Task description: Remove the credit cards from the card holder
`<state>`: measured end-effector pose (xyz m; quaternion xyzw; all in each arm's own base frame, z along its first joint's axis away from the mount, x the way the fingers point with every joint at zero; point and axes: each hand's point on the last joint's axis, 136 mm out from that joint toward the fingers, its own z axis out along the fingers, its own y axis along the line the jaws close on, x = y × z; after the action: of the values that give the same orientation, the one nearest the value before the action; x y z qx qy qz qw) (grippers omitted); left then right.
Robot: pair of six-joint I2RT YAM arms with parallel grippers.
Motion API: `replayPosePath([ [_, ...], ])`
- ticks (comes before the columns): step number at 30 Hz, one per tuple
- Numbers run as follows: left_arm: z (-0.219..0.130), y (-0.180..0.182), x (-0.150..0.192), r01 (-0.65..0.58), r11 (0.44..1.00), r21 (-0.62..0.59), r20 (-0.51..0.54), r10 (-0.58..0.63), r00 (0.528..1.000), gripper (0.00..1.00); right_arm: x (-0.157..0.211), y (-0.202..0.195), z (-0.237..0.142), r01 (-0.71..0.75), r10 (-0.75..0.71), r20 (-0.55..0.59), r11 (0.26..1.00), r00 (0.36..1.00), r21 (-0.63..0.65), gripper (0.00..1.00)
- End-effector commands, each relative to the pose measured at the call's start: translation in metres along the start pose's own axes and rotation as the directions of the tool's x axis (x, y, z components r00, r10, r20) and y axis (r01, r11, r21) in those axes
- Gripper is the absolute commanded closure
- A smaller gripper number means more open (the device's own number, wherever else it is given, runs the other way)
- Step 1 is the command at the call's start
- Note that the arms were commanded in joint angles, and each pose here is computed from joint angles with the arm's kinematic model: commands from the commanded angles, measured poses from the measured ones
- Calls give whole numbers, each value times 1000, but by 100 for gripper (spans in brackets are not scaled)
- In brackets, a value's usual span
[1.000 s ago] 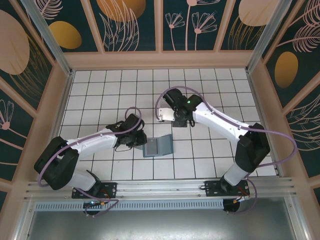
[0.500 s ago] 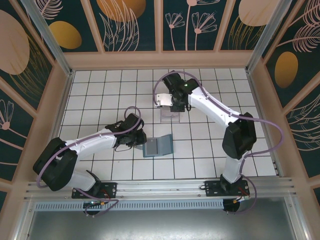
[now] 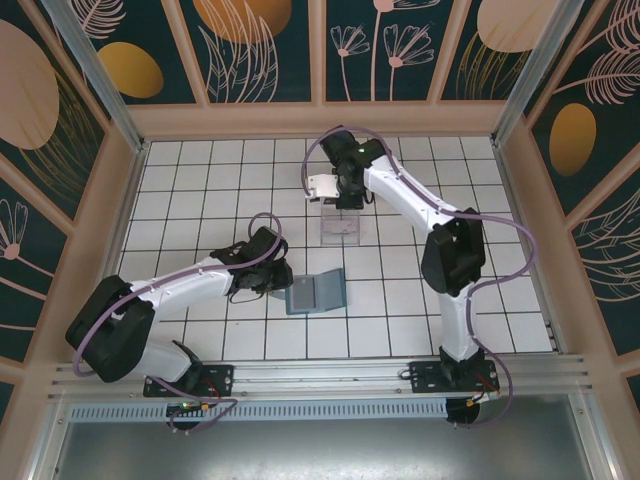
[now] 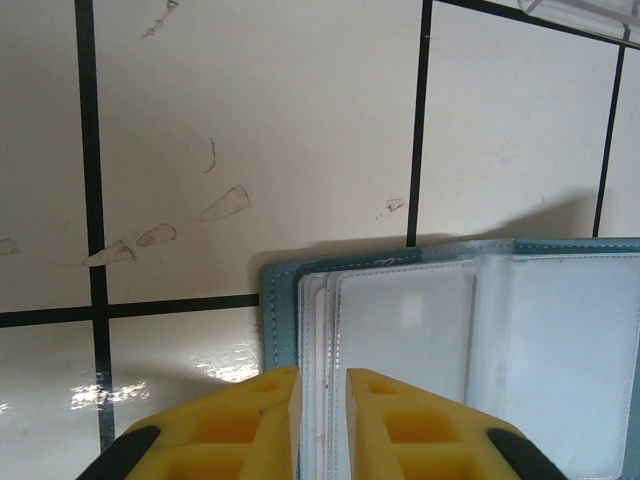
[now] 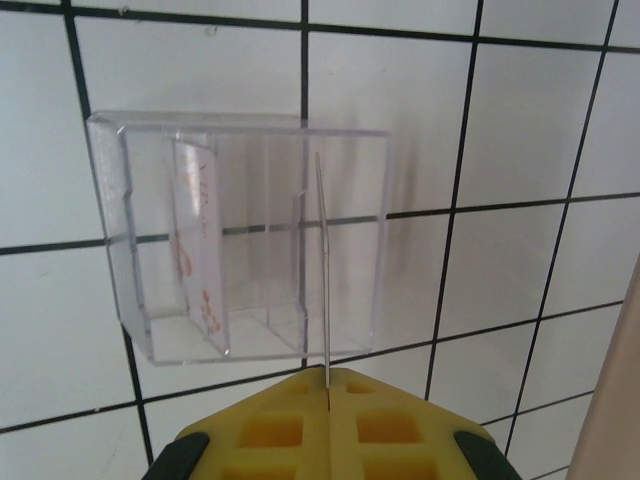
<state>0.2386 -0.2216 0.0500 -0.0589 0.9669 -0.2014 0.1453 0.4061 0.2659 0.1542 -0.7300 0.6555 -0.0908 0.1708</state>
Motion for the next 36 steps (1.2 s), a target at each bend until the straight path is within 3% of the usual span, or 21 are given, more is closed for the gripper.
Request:
replayPosePath([
  [1, -8, -1, -6, 12, 1000, -6, 24, -12, 1000, 79, 3, 5, 5, 15, -15, -4, 998, 1000, -64, 100],
  [31, -11, 7, -2, 36, 999, -14, 37, -35, 999, 79, 12, 13, 52, 4, -9, -31, 988, 999, -155, 100],
  [36, -11, 7, -2, 36, 999, -14, 38, -35, 999, 79, 9, 2, 40, -19, 16, -31, 993, 999, -114, 100],
])
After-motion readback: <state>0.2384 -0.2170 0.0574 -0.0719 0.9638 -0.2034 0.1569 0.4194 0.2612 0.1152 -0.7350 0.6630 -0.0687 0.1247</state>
